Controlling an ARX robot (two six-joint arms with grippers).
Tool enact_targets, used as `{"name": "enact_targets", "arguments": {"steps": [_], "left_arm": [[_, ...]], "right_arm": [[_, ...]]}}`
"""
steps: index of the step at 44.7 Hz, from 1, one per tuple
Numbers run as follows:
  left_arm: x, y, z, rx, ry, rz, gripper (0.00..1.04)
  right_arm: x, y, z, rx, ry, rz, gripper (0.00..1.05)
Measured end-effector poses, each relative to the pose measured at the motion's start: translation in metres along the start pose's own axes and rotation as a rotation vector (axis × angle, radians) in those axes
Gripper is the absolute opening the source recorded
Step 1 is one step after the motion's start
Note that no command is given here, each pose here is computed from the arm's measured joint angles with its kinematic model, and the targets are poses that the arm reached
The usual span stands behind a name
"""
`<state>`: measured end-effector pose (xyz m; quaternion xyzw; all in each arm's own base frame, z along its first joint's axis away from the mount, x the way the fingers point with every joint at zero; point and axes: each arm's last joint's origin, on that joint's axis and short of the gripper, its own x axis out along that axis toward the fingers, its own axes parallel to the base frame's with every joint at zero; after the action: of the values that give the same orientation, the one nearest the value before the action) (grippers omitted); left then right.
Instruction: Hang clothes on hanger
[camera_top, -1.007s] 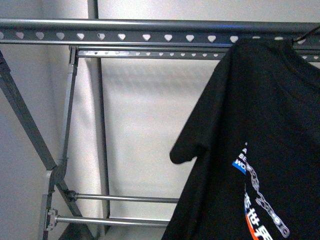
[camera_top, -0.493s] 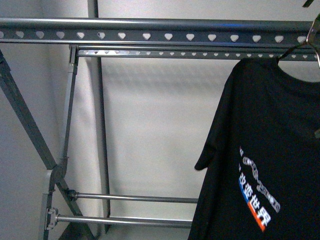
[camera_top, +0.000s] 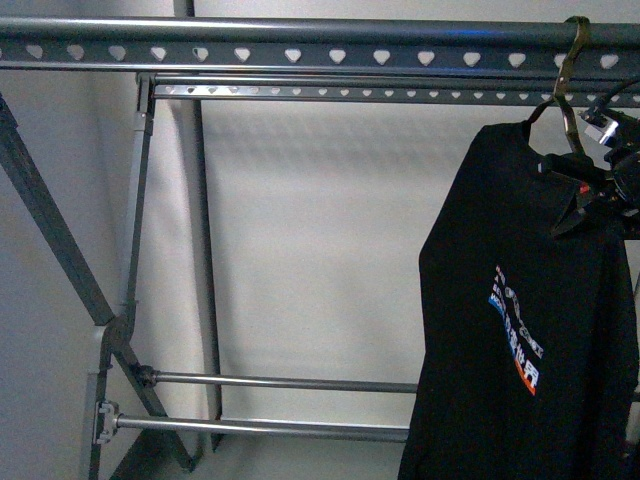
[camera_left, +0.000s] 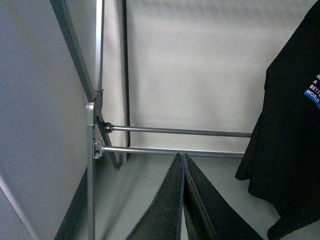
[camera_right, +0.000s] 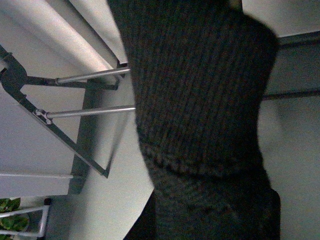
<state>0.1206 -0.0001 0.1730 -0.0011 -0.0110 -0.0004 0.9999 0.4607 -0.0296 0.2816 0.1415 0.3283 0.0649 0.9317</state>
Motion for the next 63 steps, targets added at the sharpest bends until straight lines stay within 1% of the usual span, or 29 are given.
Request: {"name": "enact_targets", "arguments": {"steps": [4,7,9,11,12,14,17,18,21,24,26,28,29,32,33,35,40,42,44,45,48,53,63], "left_arm": [[-0.003,0.000,0.000,0.000,-0.001,0.000,0.04],[-0.004,0.000,0.000,0.000,-0.001,0.000,0.04],[-0.005,0.000,0.000,0.000,-0.001,0.000,0.04],[-0.006,0.000,0.000,0.000,-0.001,0.000,0.04],[-0.006,0.000,0.000,0.000,-0.002,0.000,0.04],[-0.007,0.000,0.000,0.000,-0.002,0.000,0.04],[-0.009,0.000,0.000,0.000,0.000,0.000,0.04],[-0.009,0.000,0.000,0.000,-0.001,0.000,0.04],[-0.011,0.000,0.000,0.000,-0.001,0.000,0.04],[-0.012,0.000,0.000,0.000,0.000,0.000,0.04],[-0.015,0.000,-0.001,0.000,0.003,0.001,0.04],[-0.020,0.000,-0.005,0.000,0.032,0.000,0.04],[-0.022,0.000,-0.004,0.000,0.026,0.001,0.04],[-0.023,0.000,-0.003,0.000,0.008,0.000,0.04],[-0.024,0.000,-0.003,0.000,0.007,0.000,0.04],[-0.024,0.000,-0.003,0.000,0.006,0.001,0.04],[-0.024,0.000,-0.003,0.000,0.006,0.000,0.04],[-0.024,0.000,-0.003,0.000,0.006,0.000,0.04],[-0.024,0.000,-0.003,0.000,0.006,0.000,0.04],[-0.024,0.000,-0.003,0.000,0.006,0.000,0.04],[-0.024,0.000,-0.003,0.000,0.007,0.000,0.04],[-0.024,0.000,-0.003,0.000,0.006,0.000,0.04],[-0.024,0.000,-0.003,0.000,0.006,0.000,0.04]], "right_arm": [[0.006,0.001,-0.005,0.007,-0.016,0.013,0.08],[0.009,0.001,-0.015,0.006,-0.025,0.029,0.08],[0.011,0.001,-0.022,0.001,-0.035,0.033,0.11],[0.012,0.002,-0.030,-0.008,-0.057,0.042,0.18],[0.012,0.002,-0.031,-0.011,-0.060,0.042,0.20],[0.008,0.003,-0.040,-0.031,-0.104,0.027,0.27],[-0.011,0.007,-0.058,-0.079,-0.248,-0.008,0.43],[-0.018,0.007,-0.062,-0.085,-0.285,-0.011,0.46],[-0.063,0.013,-0.081,-0.137,-0.475,0.007,0.62],[-0.113,0.018,-0.108,-0.169,-0.618,0.039,0.76],[-0.147,0.020,-0.136,-0.185,-0.682,0.042,0.87],[-0.170,0.023,-0.166,-0.195,-0.702,0.019,0.95],[-0.181,0.024,-0.185,-0.202,-0.687,-0.029,0.93],[-0.196,0.022,-0.223,-0.223,-0.623,-0.109,0.83],[-0.199,0.021,-0.233,-0.232,-0.610,-0.114,0.80],[-0.204,0.020,-0.243,-0.249,-0.615,-0.115,0.74],[-0.214,0.020,-0.254,-0.271,-0.679,-0.128,0.57],[-0.214,0.019,-0.258,-0.276,-0.681,-0.129,0.50],[-0.211,0.017,-0.264,-0.279,-0.675,-0.130,0.39],[-0.211,0.016,-0.266,-0.280,-0.673,-0.131,0.37],[-0.208,0.014,-0.272,-0.282,-0.665,-0.133,0.27],[-0.207,0.012,-0.282,-0.287,-0.673,-0.134,0.01],[-0.204,0.008,-0.295,-0.288,-0.671,-0.134,0.02]]}}
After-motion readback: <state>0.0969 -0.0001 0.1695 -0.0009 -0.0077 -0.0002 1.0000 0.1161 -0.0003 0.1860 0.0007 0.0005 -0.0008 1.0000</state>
